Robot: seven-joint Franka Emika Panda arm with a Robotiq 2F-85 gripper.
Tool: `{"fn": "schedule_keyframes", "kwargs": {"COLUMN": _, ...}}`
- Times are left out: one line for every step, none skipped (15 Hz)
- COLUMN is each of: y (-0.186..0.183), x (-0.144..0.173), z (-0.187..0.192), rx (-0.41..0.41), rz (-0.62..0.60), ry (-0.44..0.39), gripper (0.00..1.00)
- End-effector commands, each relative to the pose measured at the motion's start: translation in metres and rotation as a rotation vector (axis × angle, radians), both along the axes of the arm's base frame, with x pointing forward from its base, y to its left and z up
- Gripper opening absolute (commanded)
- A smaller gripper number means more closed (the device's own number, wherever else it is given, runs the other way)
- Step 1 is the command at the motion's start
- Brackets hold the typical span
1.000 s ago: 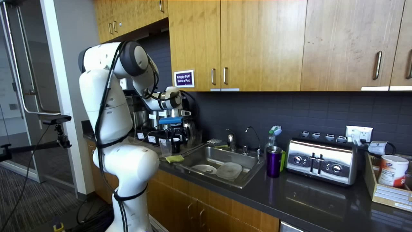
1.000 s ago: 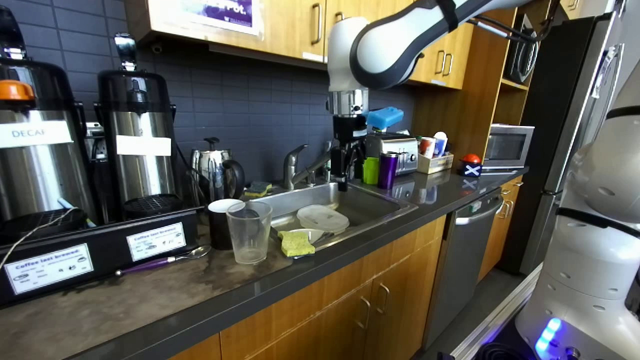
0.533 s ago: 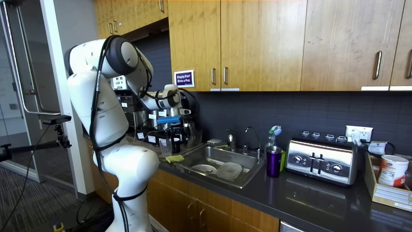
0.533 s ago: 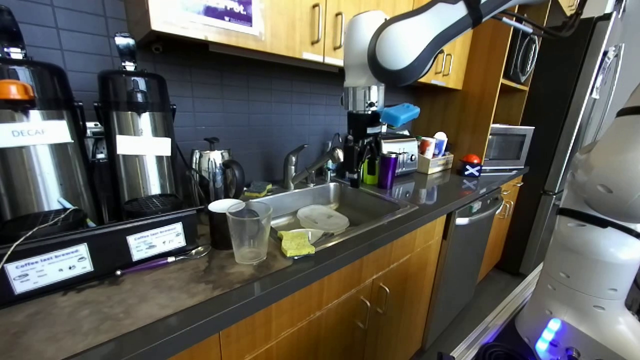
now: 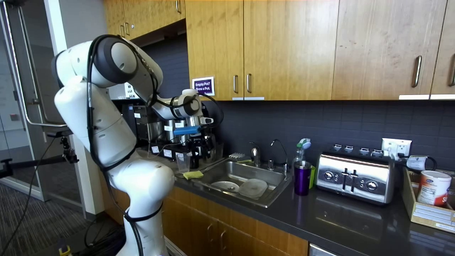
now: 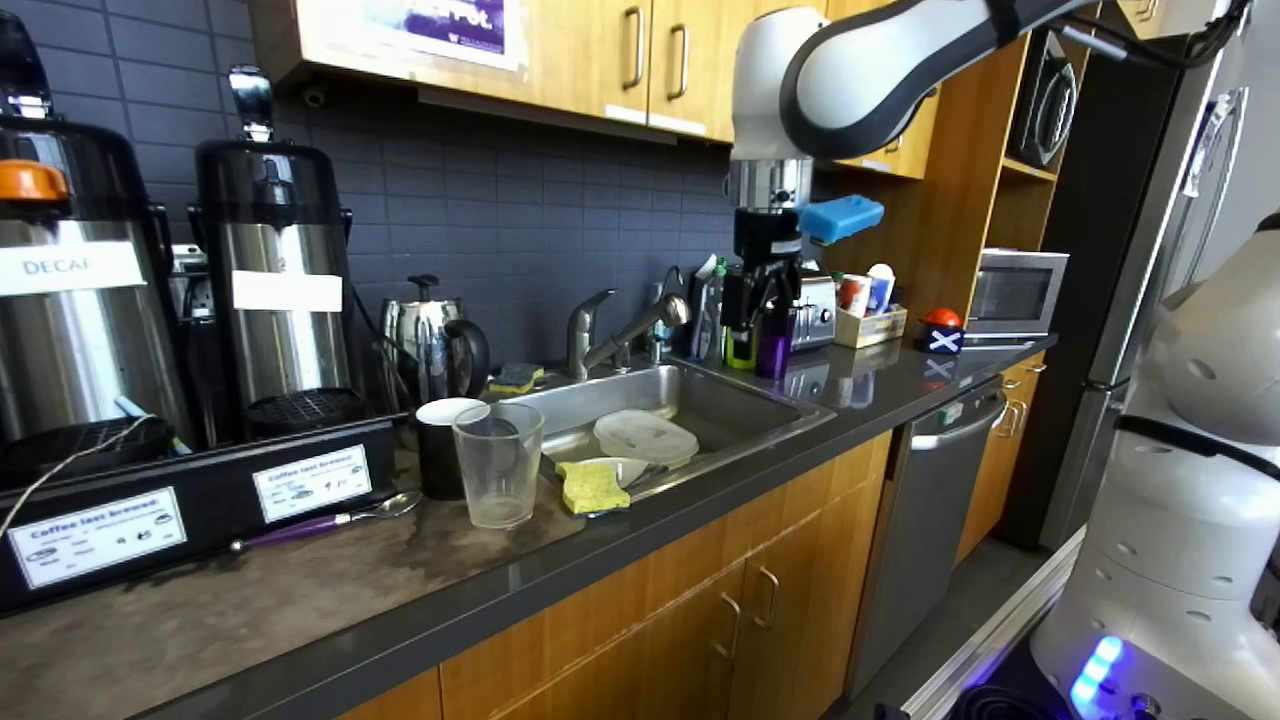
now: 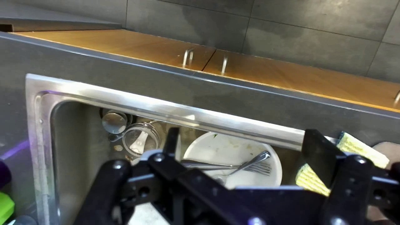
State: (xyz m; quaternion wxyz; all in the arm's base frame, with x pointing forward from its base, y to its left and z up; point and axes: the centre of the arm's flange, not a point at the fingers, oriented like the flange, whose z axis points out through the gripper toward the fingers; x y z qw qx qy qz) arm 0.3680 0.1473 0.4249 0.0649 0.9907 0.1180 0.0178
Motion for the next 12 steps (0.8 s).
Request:
{"fn": "schedule_keyframes", "kwargs": {"y": -0.024, "x": -0.02, "z": 0.013, "rx": -0.007, "rz": -0.047, "ry": -0.031, "gripper": 1.0}}
{"fn": "schedule_keyframes", "kwargs": {"y": -0.027, "x": -0.021, "z": 0.015, "rx": -0.001, "rz": -0.059, "ry": -0.036, "gripper": 1.0}}
{"fn": "schedule_keyframes", "kwargs": {"y": -0.03, "x": -0.023, "z": 0.016, "rx": 0.0, "rz": -0.067, "ry": -0.043, "gripper": 1.0}}
{"fn": "schedule_keyframes", "kwargs": {"y": -0.033, "x": -0.024, "z": 0.018, "rx": 0.004, "rz": -0.076, "ry": -0.047, "gripper": 1.0}}
{"fn": "schedule_keyframes", "kwargs": {"y": -0.036, "x": -0.026, "z": 0.019, "rx": 0.006, "rz": -0.083, "ry": -0.051, "gripper": 1.0}}
{"fn": "schedule_keyframes", "kwargs": {"y": -0.038, "x": -0.027, "z": 0.021, "rx": 0.01, "rz": -0.088, "ry": -0.053, "gripper": 1.0}}
{"fn": "schedule_keyframes", "kwargs": {"y": -0.04, "x": -0.028, "z": 0.022, "rx": 0.01, "rz": -0.095, "ry": -0.057, "gripper": 1.0}}
{"fn": "schedule_keyframes", "kwargs": {"y": -0.042, "x": -0.03, "z": 0.023, "rx": 0.011, "rz": -0.101, "ry": -0.059, "gripper": 1.0}}
{"fn": "schedule_keyframes", "kwargs": {"y": -0.043, "x": -0.031, "z": 0.024, "rx": 0.013, "rz": -0.107, "ry": -0.06, "gripper": 1.0}}
{"fn": "schedule_keyframes", "kwargs": {"y": -0.044, "x": -0.033, "z": 0.024, "rx": 0.014, "rz": -0.113, "ry": -0.063, "gripper": 1.0}}
{"fn": "schedule_keyframes", "kwargs": {"y": -0.045, "x": -0.036, "z": 0.026, "rx": 0.019, "rz": -0.122, "ry": -0.066, "gripper": 1.0}}
{"fn": "schedule_keyframes", "kwargs": {"y": -0.046, "x": -0.038, "z": 0.027, "rx": 0.028, "rz": -0.131, "ry": -0.067, "gripper": 1.0}}
